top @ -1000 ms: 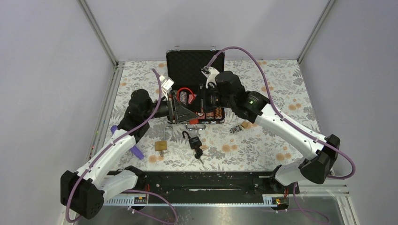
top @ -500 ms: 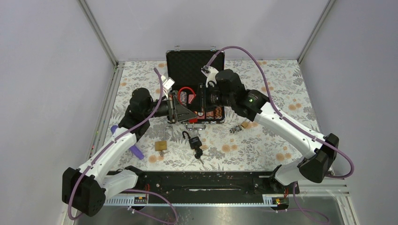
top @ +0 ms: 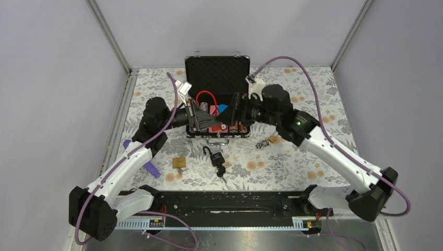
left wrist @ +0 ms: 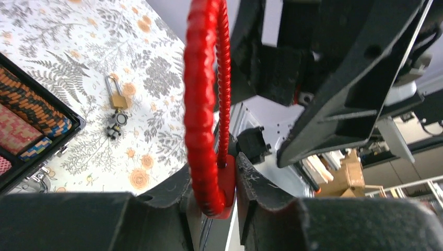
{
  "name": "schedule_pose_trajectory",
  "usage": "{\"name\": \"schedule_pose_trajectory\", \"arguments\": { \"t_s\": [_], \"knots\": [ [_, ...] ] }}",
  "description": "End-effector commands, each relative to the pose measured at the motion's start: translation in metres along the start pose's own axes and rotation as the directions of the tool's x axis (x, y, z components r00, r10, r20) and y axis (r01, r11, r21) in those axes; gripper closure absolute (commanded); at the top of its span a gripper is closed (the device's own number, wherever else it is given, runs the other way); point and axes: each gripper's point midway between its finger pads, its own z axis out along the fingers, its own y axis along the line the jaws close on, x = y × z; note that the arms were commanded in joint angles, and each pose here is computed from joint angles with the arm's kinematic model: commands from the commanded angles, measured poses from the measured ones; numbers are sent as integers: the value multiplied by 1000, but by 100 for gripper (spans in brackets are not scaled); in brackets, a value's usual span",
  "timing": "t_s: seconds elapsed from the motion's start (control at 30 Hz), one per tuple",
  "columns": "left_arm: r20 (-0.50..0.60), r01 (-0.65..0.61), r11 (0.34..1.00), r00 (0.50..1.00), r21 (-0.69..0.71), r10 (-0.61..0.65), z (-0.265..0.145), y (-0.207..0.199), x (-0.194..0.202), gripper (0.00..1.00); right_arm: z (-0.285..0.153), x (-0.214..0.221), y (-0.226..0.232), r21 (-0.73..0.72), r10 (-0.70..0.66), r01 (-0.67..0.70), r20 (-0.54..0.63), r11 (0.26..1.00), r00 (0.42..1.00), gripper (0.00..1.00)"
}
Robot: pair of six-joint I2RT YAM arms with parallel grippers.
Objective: Lock with the key
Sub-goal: Lock the lock.
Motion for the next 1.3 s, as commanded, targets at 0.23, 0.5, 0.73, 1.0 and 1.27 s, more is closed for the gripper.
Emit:
{"name": "schedule_pose_trajectory", "arguments": {
  "t_s": [0.23,0.5,0.73,1.0,1.27],
  "knots": [
    [304,45,980,947,195,-104,-6,-79,-98,100,-33,-6,48,-407,159,-70,187,911,969,14],
    [285,-37,922,955,385,-80,-14,-121,-104,100,-61,-21,90,-661,216,-17,220,750,951,14],
    [284,-124,899,959,419,-1,-17,-133,-103,100,-61,-28,102,-704,225,-29,188,710,956,19],
    [289,-152,897,957,416,28,-18,-137,-103,100,-74,-35,117,-783,249,-8,187,621,950,53],
    [298,-166,901,954,401,43,-21,-138,-101,100,-75,-39,120,-796,270,-22,179,604,946,46]
  ]
}}
